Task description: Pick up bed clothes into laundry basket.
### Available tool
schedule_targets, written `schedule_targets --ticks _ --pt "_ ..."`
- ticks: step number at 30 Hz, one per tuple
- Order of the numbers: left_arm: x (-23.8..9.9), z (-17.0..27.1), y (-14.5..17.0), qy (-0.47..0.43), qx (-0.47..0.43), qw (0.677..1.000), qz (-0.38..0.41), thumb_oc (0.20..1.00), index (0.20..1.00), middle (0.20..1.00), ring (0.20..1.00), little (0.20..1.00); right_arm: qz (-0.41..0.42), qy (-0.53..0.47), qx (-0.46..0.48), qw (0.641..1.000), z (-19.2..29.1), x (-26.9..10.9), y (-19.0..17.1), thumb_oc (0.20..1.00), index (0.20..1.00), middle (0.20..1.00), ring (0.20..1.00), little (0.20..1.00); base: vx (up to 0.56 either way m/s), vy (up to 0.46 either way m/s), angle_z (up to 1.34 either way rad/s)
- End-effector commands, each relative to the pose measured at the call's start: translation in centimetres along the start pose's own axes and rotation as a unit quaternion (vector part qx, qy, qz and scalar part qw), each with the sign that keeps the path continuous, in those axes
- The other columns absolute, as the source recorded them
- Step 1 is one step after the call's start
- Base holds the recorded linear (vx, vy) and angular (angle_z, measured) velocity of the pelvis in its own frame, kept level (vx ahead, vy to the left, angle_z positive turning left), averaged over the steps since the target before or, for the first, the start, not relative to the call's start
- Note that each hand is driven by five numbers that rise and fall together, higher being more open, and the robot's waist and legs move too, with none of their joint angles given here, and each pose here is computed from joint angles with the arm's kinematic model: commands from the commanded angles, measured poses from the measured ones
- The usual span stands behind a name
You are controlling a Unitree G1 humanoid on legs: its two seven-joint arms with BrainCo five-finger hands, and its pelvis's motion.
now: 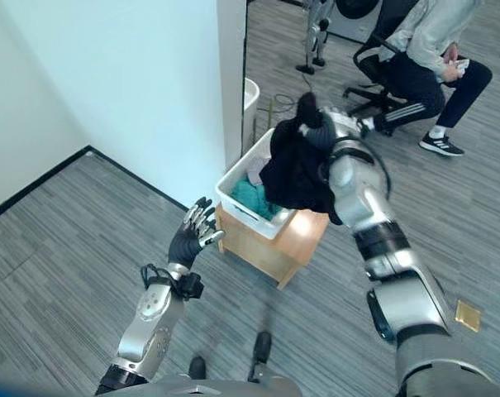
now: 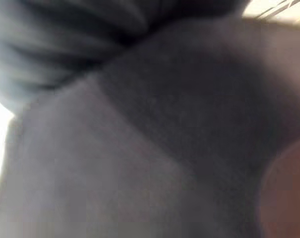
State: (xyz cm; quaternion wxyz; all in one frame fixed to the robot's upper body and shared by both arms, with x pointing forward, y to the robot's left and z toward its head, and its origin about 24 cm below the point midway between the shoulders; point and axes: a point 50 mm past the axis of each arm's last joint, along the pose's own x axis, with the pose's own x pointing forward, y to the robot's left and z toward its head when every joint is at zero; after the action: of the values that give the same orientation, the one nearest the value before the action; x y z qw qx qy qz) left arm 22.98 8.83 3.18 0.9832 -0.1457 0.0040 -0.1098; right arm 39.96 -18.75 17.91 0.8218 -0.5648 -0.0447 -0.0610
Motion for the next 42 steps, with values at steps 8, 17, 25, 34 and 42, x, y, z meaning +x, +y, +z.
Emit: schedule_targets --ticks 8,17,25,34,42 --pt "1.9 1.9 -2.5 -0.060 0.006 0.995 -0.077 1.000 1.000 1.000 1.000 1.000 -0.131 0.025 -0.054 0.990 1.5 3.0 -5.3 0.200 0.200 0.200 0.200 0.200 0.00 -0.016 0.20" --pt "2.4 3.3 -2.8 -0.087 0.011 0.992 -0.094 1.000 1.000 1.000 1.000 1.000 -0.168 0.095 -0.061 0.979 0.6 3.6 -6.9 0.200 0.200 0.200 0.200 0.200 -0.02 0.023 0.07" --pt "2.5 3.9 -2.8 -0.095 0.013 0.990 -0.103 1.000 1.000 1.000 1.000 1.000 -0.219 0.138 -0.077 0.963 -1.4 3.2 -9.4 0.200 0.200 0.200 0.200 0.200 0.01 0.014 0.13" --pt "2.6 5.6 -2.7 -0.127 0.006 0.985 -0.120 1.000 1.000 1.000 1.000 1.000 -0.294 0.230 -0.005 0.928 -4.8 1.8 -13.2 0.222 0.222 0.222 0.222 0.222 0.00 0.002 0.17" --pt "1.3 3.2 -1.2 -0.083 0.002 0.991 -0.102 1.000 1.000 1.000 1.000 1.000 -0.171 0.271 0.118 0.940 -6.7 1.3 -5.2 1.000 1.000 1.000 1.000 1.000 0.08 0.069 0.04"
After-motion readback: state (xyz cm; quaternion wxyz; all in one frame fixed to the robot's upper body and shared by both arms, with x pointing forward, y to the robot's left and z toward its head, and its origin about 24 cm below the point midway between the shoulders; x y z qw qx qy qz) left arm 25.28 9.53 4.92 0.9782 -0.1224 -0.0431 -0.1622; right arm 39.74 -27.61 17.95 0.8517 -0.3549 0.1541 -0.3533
